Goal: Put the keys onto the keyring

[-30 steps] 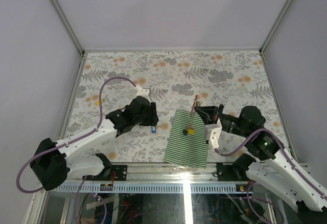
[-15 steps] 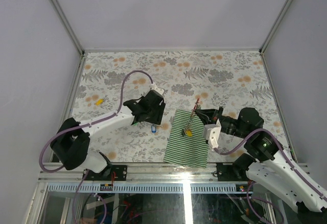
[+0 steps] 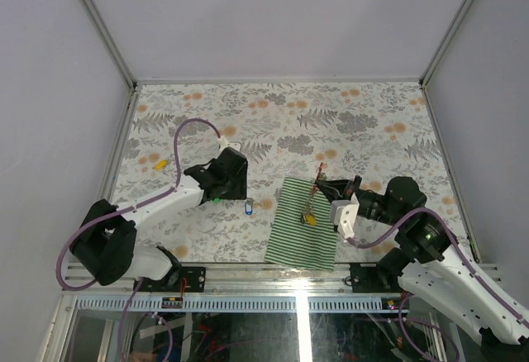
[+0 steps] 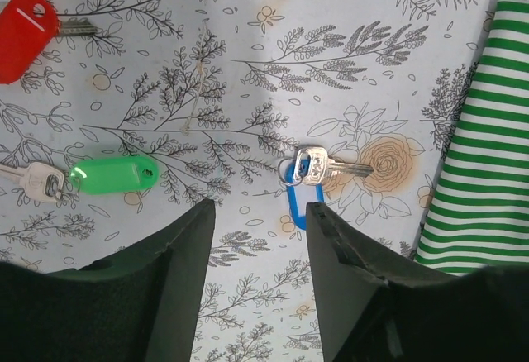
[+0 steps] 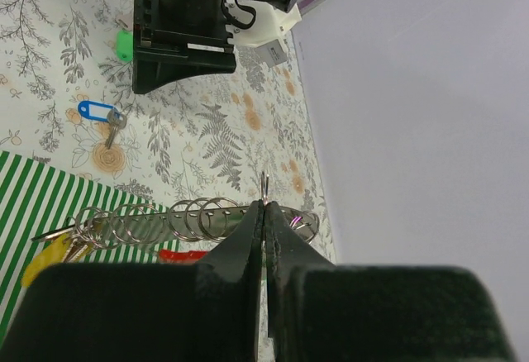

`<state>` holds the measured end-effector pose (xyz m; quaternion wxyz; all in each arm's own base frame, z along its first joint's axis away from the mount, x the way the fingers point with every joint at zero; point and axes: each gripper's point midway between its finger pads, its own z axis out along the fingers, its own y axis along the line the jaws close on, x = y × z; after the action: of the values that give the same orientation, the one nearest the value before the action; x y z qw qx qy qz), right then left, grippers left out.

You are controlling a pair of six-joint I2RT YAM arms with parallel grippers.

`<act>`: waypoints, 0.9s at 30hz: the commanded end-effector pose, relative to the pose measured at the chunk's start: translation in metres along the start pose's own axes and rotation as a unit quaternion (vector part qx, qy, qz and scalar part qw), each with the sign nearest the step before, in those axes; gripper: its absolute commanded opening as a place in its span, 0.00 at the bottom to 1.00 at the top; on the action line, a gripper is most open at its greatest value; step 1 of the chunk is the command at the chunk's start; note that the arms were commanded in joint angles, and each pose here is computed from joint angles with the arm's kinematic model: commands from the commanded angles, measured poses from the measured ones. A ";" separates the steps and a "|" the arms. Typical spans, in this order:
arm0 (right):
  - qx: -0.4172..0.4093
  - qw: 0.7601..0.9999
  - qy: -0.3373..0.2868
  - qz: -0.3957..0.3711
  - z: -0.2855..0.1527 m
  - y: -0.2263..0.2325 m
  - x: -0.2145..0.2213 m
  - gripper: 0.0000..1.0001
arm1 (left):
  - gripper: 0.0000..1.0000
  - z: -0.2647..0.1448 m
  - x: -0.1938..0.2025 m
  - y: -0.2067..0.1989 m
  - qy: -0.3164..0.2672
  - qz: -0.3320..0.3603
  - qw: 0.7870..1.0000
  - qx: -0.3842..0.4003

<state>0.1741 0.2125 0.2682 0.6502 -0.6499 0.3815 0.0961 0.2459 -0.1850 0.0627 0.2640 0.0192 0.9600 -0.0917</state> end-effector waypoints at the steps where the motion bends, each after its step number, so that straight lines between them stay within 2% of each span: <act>1: 0.039 0.999 -0.026 -0.004 0.001 -0.019 -0.015 0.00 | 0.48 -0.002 -0.008 0.004 -0.024 -0.022 0.999 -0.003; 4: 0.045 0.999 -0.020 0.008 0.001 -0.021 -0.012 0.00 | 0.46 -0.001 -0.012 0.013 -0.029 -0.039 0.999 -0.016; 8: 0.046 0.999 -0.015 0.018 0.001 -0.022 -0.011 0.00 | 0.42 -0.001 -0.025 0.049 -0.054 -0.107 0.991 -0.055; 12: 0.045 0.998 -0.019 0.032 0.003 -0.021 -0.011 0.00 | 0.44 -0.004 -0.046 0.091 -0.099 -0.187 0.972 -0.106; 18: 0.041 0.998 -0.016 0.041 0.004 -0.020 -0.010 0.00 | 0.46 -0.003 -0.073 0.138 -0.134 -0.316 0.934 -0.101; 24: 0.038 0.998 -0.009 0.049 0.003 -0.017 -0.007 0.00 | 0.46 0.004 -0.080 0.143 -0.145 -0.420 0.889 -0.110; 27: 0.038 0.998 -0.009 0.055 0.003 -0.015 -0.007 0.00 | 0.45 0.009 -0.089 0.141 -0.151 -0.407 0.895 -0.105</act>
<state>0.1789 0.2138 0.2566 0.6388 -0.6251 0.4308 0.1247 0.3154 -0.0436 0.0695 0.3214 -0.3847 0.8625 -0.0686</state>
